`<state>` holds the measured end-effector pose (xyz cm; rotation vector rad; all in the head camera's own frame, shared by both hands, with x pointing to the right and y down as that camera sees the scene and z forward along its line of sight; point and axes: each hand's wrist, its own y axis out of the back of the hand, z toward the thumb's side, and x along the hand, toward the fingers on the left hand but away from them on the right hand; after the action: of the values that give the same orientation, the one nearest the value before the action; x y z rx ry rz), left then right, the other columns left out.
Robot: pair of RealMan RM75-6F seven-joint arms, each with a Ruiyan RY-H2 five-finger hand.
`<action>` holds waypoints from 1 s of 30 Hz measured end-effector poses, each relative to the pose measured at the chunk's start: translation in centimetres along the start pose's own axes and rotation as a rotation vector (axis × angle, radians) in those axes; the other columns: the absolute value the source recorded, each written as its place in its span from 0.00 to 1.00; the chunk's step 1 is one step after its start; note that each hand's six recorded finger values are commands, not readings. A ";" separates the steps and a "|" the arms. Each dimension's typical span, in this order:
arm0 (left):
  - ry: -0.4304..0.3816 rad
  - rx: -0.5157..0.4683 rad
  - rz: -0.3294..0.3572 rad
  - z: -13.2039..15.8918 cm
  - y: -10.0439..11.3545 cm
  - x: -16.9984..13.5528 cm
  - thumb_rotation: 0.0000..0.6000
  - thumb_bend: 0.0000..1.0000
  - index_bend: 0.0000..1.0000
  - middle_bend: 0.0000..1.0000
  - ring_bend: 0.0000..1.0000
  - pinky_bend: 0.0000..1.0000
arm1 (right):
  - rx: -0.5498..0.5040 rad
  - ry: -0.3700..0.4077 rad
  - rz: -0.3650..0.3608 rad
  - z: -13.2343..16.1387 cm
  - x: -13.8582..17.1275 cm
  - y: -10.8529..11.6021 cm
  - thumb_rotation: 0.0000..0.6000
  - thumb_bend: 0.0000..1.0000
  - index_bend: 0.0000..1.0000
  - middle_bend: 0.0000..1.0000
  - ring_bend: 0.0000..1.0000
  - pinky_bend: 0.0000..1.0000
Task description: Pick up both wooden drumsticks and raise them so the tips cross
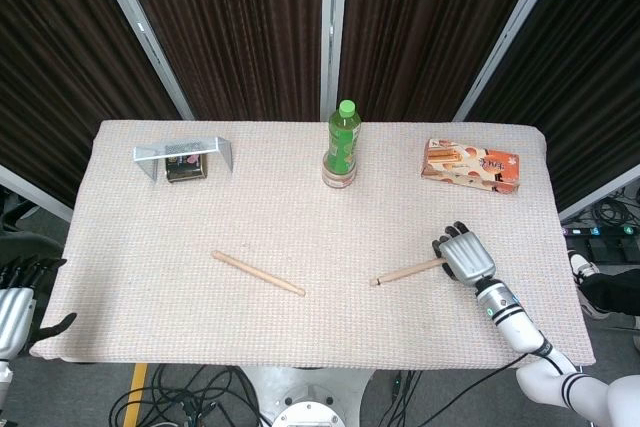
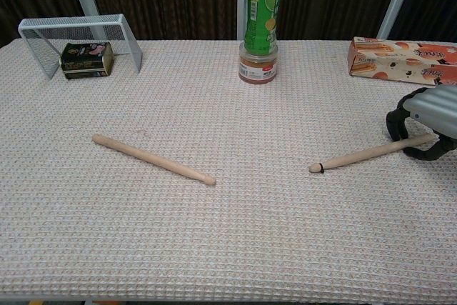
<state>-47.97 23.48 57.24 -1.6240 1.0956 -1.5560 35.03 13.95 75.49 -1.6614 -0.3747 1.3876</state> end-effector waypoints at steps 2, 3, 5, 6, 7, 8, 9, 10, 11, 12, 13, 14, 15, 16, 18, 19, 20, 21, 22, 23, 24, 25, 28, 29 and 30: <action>-0.002 0.000 -0.001 0.0 0.0 0.0 1.00 0.16 0.19 0.17 0.09 0.07 | 0.000 0.002 -0.002 0.1 0.0 0.1 1.00 0.32 0.53 0.51 0.26 0.21; -0.002 -0.001 -0.001 0.0 0.0 0.0 1.00 0.16 0.19 0.17 0.09 0.07 | 0.000 0.004 -0.005 0.1 0.0 0.1 1.00 0.33 0.55 0.52 0.27 0.22; -0.005 0.000 -0.002 0.0 0.0 0.1 1.00 0.16 0.19 0.17 0.09 0.07 | -0.001 0.006 -0.010 0.2 0.1 0.3 1.00 0.35 0.58 0.53 0.29 0.23; -0.007 0.001 -0.004 0.1 0.0 0.1 1.00 0.16 0.19 0.17 0.09 0.07 | -0.002 0.007 -0.014 0.2 0.1 0.4 1.00 0.37 0.60 0.53 0.30 0.24; -0.012 0.004 -0.006 0.1 0.0 0.2 1.00 0.16 0.19 0.17 0.09 0.07 | -0.003 0.008 -0.019 0.2 0.1 0.5 1.00 0.38 0.61 0.53 0.31 0.24; -0.018 0.008 -0.009 0.2 0.0 0.4 1.00 0.16 0.19 0.17 0.09 0.07 | -0.004 0.009 -0.024 0.2 0.2 0.6 1.00 0.39 0.63 0.54 0.32 0.25; -0.026 0.013 -0.012 0.4 0.0 0.6 1.00 0.16 0.19 0.17 0.09 0.07 | -0.005 0.011 -0.033 0.1 0.3 0.9 1.00 0.40 0.65 0.55 0.33 0.27; -0.040 0.019 -0.017 0.6 0.0 0.9 1.00 0.16 0.19 0.17 0.09 0.08 | -0.006 0.011 -0.041 0.0 0.4 1.1 1.00 0.41 0.67 0.56 0.35 0.28; -0.050 0.023 -0.022 0.8 0.0 1.1 1.00 0.16 0.20 0.17 0.09 0.08 | -0.008 0.012 -0.049 0.0 0.5 1.3 1.00 0.42 0.69 0.57 0.36 0.29; -0.062 0.026 -0.027 1.0 0.1 1.4 1.00 0.16 0.20 0.18 0.09 0.08 | -0.013 0.013 -0.061 -0.2 0.6 1.7 1.00 0.43 0.71 0.58 0.37 0.30; -0.077 0.030 -0.036 1.3 0.1 1.8 1.00 0.16 0.21 0.18 0.10 0.08 | -0.019 0.013 -0.071 -0.3 0.8 2.0 1.00 0.44 0.72 0.59 0.38 0.31; -0.088 0.033 -0.043 1.6 0.1 2.2 1.00 0.16 0.22 0.19 0.12 0.09 | -0.028 0.013 -0.080 -0.4 0.9 2.3 1.00 0.45 0.73 0.60 0.39 0.32; -0.102 0.038 -0.048 1.9 0.1 2.7 1.00 0.16 0.23 0.20 0.15 0.11 | -0.043 0.012 -0.090 -0.5 1.1 2.7 1.00 0.45 0.74 0.61 0.40 0.33; -0.124 0.043 -0.054 2.4 0.1 3.4 1.00 0.16 0.24 0.23 0.20 0.13 | -0.056 0.012 -0.097 -0.6 1.2 3.0 1.00 0.45 0.75 0.61 0.40 0.33; -0.157 0.053 -0.068 3.2 -0.1 4.4 1.00 0.16 0.26 0.26 0.30 0.17 | -0.089 0.011 -0.114 -1.0 1.5 3.8 1.00 0.46 0.76 0.63 0.42 0.34; -0.178 0.059 -0.081 3.7 -0.3 5.1 1.00 0.16 0.29 0.28 0.35 0.21 | -0.103 0.010 -0.121 -1.1 1.7 4.2 1.00 0.46 0.77 0.63 0.43 0.35; -0.193 0.065 -0.093 4.1 -0.5 5.7 1.00 0.17 0.30 0.29 0.40 0.25 | -0.118 0.009 -0.128 -1.3 1.9 4.6 1.00 0.46 0.77 0.63 0.43 0.35; -0.208 0.073 -0.105 4.5 -0.7 6.3 1.00 0.17 0.31 0.30 0.44 0.28 | -0.136 0.008 -0.136 -1.5 2.1 5.1 1.00 0.46 0.77 0.63 0.43 0.35; -0.230 0.087 -0.122 5.2 -1.1 7.1 1.00 0.18 0.32 0.31 0.49 0.33 | -0.149 0.007 -0.142 -1.7 2.2 5.5 1.00 0.46 0.77 0.63 0.43 0.35; -0.248 0.098 -0.133 5.8 -1.4 7.8 1.00 0.19 0.34 0.34 0.56 0.43 | -0.161 0.006 -0.150 -1.9 2.4 6.0 1.00 0.46 0.77 0.63 0.43 0.35; -0.268 0.112 -0.140 6.5 -1.7 8.6 1.00 0.20 0.35 0.35 0.59 0.48 | -0.175 0.003 -0.161 -2.2 2.6 6.7 1.00 0.46 0.77 0.63 0.43 0.35; -0.295 0.133 -0.144 7.5 -2.2 9.6 1.00 0.21 0.37 0.37 0.63 0.55 | -0.184 -0.001 -0.170 -2.4 2.8 7.3 1.00 0.46 0.77 0.63 0.43 0.35; -0.363 0.189 -0.150 10.3 -3.7 11.7 1.00 0.22 0.40 0.41 0.70 0.65 | -0.208 -0.017 -0.196 -3.4 3.4 9.2 1.00 0.46 0.78 0.63 0.43 0.35; -0.384 0.204 -0.154 11.2 -4.3 12.2 1.00 0.22 0.40 0.42 0.71 0.67 | -0.215 -0.024 -0.200 -3.6 3.6 9.7 1.00 0.46 0.78 0.63 0.44 0.35; -0.404 0.217 -0.158 12.2 -4.9 12.7 1.00 0.22 0.40 0.42 0.71 0.67 | -0.223 -0.034 -0.203 -4.1 3.8 10.4 1.00 0.46 0.78 0.63 0.44 0.35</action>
<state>-35.80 13.25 66.19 -1.8019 0.5763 -1.3080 36.69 9.28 64.80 -1.7251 -0.7197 1.2596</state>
